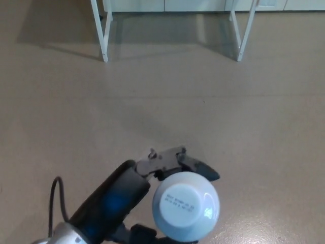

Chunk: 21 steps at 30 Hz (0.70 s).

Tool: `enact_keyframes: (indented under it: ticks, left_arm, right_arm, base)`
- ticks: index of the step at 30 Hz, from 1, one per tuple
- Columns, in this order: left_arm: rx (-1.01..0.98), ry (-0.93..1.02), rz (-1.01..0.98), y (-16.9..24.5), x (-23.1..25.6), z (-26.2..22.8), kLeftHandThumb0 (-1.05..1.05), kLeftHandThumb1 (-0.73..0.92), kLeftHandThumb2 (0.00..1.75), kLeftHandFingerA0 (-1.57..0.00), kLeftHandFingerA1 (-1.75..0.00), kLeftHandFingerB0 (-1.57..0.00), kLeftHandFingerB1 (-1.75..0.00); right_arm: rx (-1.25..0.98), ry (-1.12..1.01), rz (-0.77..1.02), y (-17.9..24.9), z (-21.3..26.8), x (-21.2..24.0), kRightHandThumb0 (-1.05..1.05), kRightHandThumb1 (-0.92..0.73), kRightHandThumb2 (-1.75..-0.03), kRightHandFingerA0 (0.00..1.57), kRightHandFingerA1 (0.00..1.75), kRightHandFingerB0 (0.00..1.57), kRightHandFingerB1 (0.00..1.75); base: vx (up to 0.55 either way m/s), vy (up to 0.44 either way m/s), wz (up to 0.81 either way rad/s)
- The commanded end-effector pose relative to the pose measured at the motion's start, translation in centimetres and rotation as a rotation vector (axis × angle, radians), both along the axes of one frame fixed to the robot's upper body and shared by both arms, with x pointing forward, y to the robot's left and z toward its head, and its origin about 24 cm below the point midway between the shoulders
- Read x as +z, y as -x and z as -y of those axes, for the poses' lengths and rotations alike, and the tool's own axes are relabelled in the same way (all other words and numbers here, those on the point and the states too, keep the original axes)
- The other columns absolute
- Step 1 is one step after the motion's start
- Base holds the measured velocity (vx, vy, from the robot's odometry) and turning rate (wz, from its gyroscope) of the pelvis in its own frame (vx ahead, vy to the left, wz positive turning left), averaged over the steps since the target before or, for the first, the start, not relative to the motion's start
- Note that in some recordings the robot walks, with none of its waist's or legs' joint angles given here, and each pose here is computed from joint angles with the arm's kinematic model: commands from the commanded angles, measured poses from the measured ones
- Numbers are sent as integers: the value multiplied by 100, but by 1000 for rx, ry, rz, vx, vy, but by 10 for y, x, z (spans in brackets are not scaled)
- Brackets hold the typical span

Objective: The robot picks up a bottle from a person using its left hand and walk towards the table in frontand put the bottle on the table.

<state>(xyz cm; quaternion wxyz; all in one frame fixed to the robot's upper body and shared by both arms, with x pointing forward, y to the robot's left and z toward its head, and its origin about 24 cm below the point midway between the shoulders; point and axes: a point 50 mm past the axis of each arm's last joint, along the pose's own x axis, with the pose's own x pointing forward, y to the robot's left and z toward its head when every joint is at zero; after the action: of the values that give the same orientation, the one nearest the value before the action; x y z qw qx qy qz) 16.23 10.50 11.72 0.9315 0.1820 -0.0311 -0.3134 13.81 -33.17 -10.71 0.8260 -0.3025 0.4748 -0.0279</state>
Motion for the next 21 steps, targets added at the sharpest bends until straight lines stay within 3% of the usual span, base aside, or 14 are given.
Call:
enact_keyframes:
  ticks: [1,6,9,12,17,21]
  left_arm:
    - [80,16,-51,4,-12,-10,-9,85,69,-95,-140,-70,-101]
    - [180,36,-119,-3,-28,-26,-8,85,71,-96,-139,-71,-106]
    - [273,52,-168,-2,-42,-39,-11,83,67,-98,-138,-73,-99]
    - [345,67,-196,-2,-52,-53,-13,84,64,-100,-135,-75,-91]
    - [435,84,-222,1,-57,-72,-16,84,67,-100,-140,-72,-97]
    - [463,112,-239,2,-59,-79,-16,84,67,-98,-141,-72,-95]
  right_arm:
    - [-13,22,-25,9,10,2,-44,-68,-63,73,49,55,42]
    - [-3,22,-31,9,11,3,-43,-69,-63,72,48,56,42]
    - [-6,24,-48,14,11,1,-43,-67,-62,71,48,55,42]
    - [17,33,-67,15,9,-1,-46,-67,-64,73,49,54,43]
    - [22,15,-65,14,7,-1,-46,-67,-63,73,50,56,43]
    - [37,16,-84,15,8,-1,-44,-70,-61,75,49,59,42]
  base:
    - [0,0,-6]
    - [0,0,9]
    - [39,89,-5]
    - [97,217,-23]
    - [265,396,-27]
    - [213,115,7]
